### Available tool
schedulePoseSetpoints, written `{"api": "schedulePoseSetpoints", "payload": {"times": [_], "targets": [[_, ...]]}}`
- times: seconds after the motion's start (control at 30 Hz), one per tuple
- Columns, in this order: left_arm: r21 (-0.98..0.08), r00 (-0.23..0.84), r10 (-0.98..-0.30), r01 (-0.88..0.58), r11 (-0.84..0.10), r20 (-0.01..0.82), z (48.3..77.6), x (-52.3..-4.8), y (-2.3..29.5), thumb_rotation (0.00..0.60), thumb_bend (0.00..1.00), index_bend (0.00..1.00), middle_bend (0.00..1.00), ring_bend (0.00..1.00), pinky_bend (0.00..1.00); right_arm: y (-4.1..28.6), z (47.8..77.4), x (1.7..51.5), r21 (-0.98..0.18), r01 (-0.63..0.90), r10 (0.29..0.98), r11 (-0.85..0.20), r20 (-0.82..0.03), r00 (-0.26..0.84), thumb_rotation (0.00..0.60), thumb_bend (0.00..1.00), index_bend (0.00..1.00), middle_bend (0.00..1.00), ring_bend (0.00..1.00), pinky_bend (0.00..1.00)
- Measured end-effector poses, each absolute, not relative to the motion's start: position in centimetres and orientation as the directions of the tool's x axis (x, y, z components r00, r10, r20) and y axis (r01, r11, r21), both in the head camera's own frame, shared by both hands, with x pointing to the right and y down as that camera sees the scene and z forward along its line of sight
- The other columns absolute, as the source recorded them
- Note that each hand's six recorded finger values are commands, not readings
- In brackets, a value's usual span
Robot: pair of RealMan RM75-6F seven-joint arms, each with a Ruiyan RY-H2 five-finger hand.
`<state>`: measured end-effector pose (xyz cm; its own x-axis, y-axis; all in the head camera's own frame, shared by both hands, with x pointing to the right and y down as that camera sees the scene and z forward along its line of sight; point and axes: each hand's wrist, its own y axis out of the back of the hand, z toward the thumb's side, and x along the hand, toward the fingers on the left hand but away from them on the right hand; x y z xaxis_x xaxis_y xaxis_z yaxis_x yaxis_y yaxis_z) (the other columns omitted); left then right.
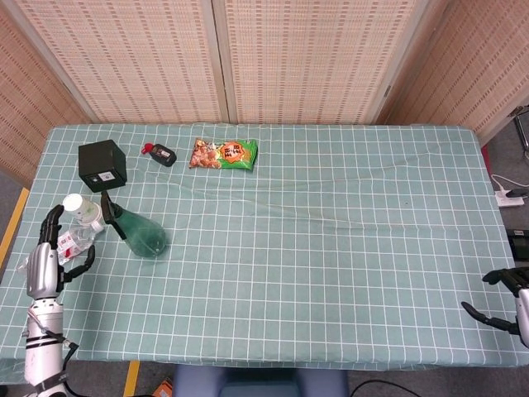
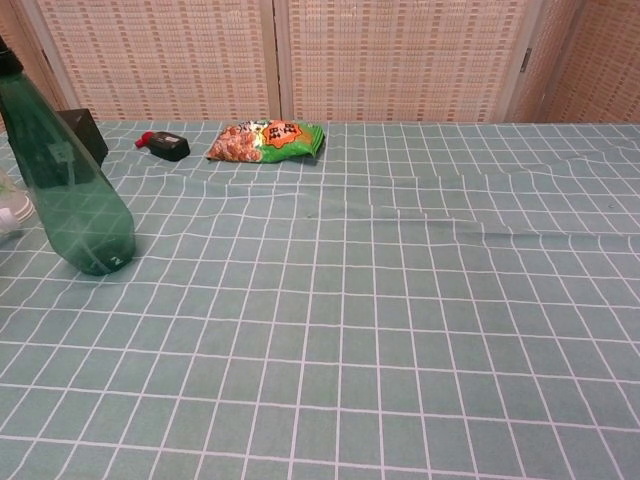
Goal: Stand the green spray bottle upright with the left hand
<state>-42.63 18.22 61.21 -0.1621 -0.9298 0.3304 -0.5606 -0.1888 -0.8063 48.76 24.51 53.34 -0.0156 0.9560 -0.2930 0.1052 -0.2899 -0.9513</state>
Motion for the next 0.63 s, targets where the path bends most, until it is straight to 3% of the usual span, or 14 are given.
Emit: {"api": "schedulePoseSetpoints", "payload": {"times": [0.17,0.37,0.5,0.63], "targets": [[-0.892,-0.114,-0.909,-0.274,-0.359,0.401,60.6,-43.7,18.9,0.6,0.27,0.04,0.02,0.0,0.17,24.4,53.4,48.6,-0.95,0.102,0.954,-0.295,-0.299,-0.019,0.6,0.0,0.49,0.51,0.38,0.31],[-0.881,-0.072,-0.895,0.155,-0.446,0.441,59.5,-44.9,20.0,0.6,0.24,0.0,0.0,0.0,0.09,24.3,53.5,48.3,-0.95,0.093,0.953,-0.299,-0.302,-0.018,0.6,0.0,0.49,0.51,0.38,0.31],[-0.864,-0.026,-0.895,0.251,-0.437,0.446,58.8,-45.2,20.7,0.6,0.24,0.0,0.0,0.0,0.09,24.3,53.4,48.4,-0.95,0.093,0.953,-0.299,-0.302,-0.025,0.6,0.0,0.49,0.51,0.38,0.31],[-0.874,0.015,-0.889,0.187,-0.448,0.458,58.3,-45.3,21.3,0.6,0.32,0.0,0.0,0.0,0.09,24.4,53.3,48.6,-0.951,0.101,0.955,-0.293,-0.297,-0.029,0.6,0.0,0.5,0.51,0.39,0.31]]}}
